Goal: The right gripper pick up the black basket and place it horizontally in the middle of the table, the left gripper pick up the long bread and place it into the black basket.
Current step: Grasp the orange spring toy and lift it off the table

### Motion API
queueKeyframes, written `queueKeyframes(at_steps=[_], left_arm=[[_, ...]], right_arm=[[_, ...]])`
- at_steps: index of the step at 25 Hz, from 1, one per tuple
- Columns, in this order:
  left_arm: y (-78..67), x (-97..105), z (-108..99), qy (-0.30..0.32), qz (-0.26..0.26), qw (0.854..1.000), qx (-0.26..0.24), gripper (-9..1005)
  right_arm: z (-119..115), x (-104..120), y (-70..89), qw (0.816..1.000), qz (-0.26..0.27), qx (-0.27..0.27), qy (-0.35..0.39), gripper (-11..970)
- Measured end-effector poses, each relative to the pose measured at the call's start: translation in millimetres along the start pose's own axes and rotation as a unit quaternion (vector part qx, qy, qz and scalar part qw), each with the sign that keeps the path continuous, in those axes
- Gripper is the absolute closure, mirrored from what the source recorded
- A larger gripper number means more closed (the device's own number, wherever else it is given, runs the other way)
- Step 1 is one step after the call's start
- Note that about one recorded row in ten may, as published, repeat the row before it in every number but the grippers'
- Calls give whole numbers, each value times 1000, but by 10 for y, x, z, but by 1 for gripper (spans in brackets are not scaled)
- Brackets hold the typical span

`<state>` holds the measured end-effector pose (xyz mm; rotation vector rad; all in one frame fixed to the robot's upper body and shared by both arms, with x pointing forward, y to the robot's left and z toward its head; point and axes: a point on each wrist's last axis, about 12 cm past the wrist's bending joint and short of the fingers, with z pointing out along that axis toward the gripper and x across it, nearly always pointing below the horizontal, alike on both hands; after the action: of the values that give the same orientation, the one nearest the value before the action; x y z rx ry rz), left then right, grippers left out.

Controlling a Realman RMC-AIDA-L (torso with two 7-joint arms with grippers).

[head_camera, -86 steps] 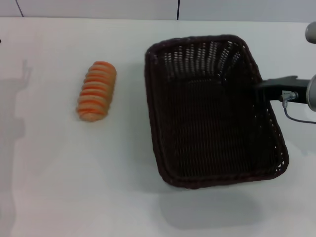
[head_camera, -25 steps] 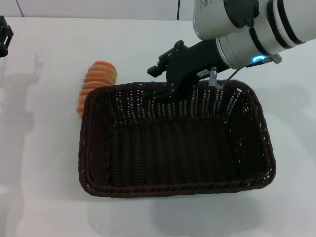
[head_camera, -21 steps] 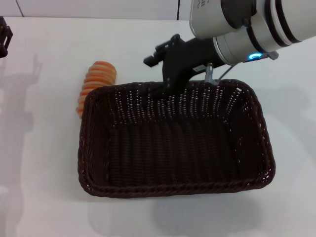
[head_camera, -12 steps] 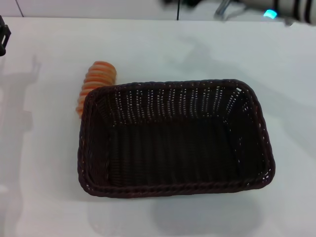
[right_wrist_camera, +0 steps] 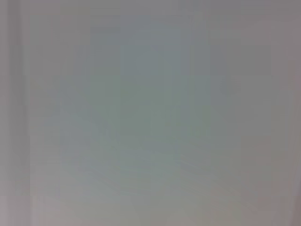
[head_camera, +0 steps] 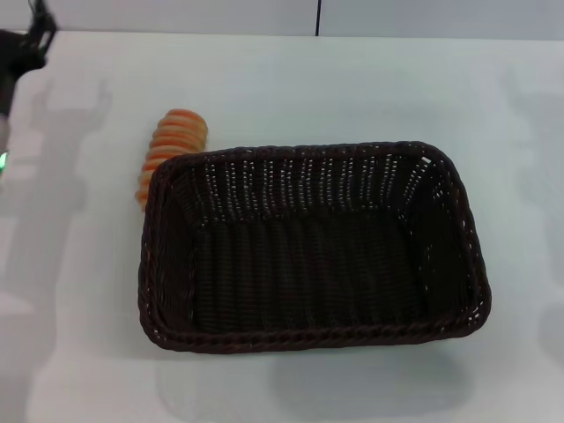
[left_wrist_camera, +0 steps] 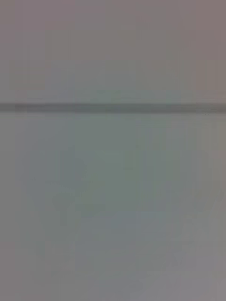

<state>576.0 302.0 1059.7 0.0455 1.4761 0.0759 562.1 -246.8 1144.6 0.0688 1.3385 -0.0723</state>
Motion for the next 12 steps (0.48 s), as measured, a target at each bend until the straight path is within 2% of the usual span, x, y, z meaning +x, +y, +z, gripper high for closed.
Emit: queueKeyframes(at_steps=[2, 4, 7, 9, 12], left_arm=[[-57, -113, 141, 25, -2, 999, 38, 150], [-118, -247, 247, 59, -4, 996, 68, 150], [-240, -554, 384, 124, 6, 987, 106, 150], [-316, -781, 462, 168, 24, 978, 122, 153], [-476, -994, 518, 256, 56, 954, 144, 160]], right_arm=[[-248, 164, -164, 999, 31, 22, -23, 135], [-414, 258, -251, 998, 47, 33, -28, 135], [-680, 421, -357, 998, 43, 48, -1, 136], [-813, 503, -408, 998, 35, 53, 17, 136], [-952, 576, -480, 997, 26, 63, 35, 136]])
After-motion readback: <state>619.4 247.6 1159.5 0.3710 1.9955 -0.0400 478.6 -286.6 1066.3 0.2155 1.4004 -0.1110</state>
